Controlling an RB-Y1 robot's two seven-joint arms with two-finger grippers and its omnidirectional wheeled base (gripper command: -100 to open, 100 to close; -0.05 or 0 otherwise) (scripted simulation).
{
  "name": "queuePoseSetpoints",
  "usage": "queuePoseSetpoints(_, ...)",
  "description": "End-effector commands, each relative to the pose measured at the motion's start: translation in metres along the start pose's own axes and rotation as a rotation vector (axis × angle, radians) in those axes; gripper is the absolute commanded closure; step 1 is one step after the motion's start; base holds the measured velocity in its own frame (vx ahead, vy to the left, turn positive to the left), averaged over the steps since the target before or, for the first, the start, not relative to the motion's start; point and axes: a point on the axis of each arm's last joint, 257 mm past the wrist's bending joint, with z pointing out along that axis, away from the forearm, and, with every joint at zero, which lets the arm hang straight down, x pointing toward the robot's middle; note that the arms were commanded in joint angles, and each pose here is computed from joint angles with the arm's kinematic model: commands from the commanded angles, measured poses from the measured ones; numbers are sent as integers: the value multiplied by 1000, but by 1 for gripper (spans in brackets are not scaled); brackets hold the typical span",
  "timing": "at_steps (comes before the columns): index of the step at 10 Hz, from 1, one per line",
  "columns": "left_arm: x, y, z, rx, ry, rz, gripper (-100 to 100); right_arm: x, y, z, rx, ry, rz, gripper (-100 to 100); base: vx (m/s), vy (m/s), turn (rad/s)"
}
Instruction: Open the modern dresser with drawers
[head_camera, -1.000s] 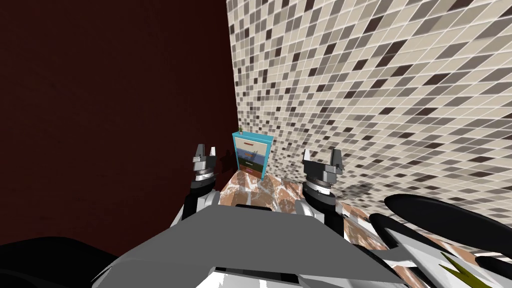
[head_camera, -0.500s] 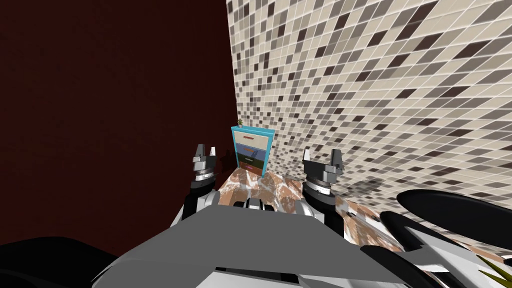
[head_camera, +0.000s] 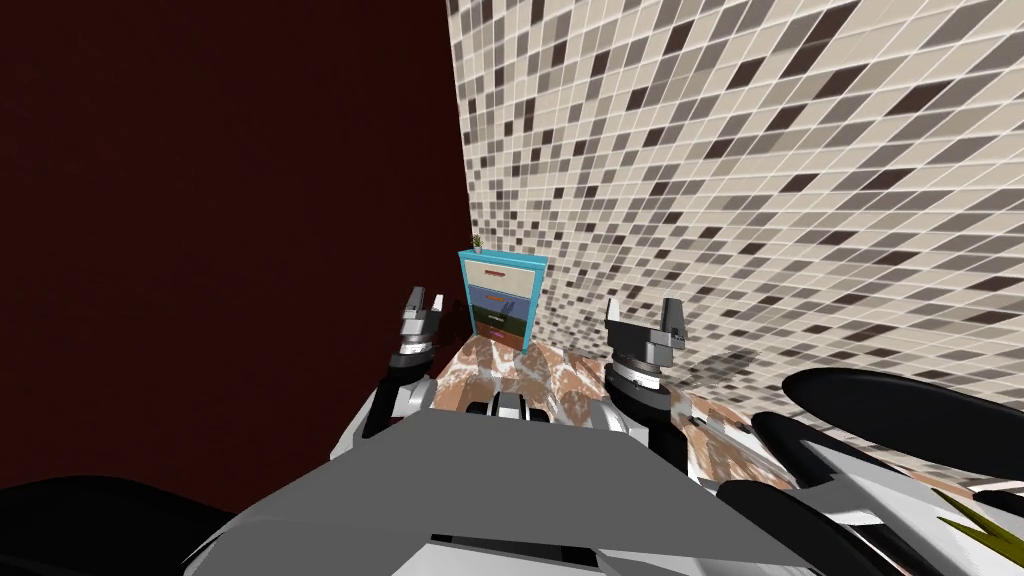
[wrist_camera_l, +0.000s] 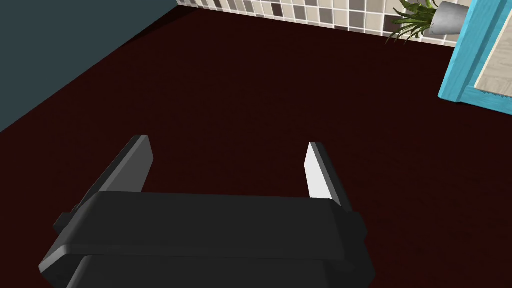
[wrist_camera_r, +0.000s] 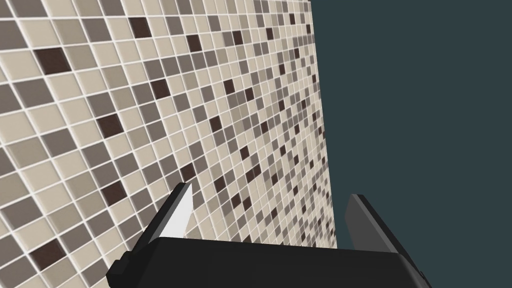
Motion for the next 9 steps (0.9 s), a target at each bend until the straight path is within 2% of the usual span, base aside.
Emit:
queuePoseSetpoints(1,11,27,7,-48,56,-4,-100,0,0,0,0,0,0,0,9,13,-72)
queuePoseSetpoints(4,21,61,17,-107,95,-17,-100,0,0,0,0,0,0,0,12,15,-97)
queuePoseSetpoints(5,20,62,17,-110,95,-17,-100,0,0,0,0,0,0,0,10,12,-32)
queuePoseSetpoints(9,33,115,32,-208,129,-39,-100,0,0,0,0,0,0,0,10,14,-103)
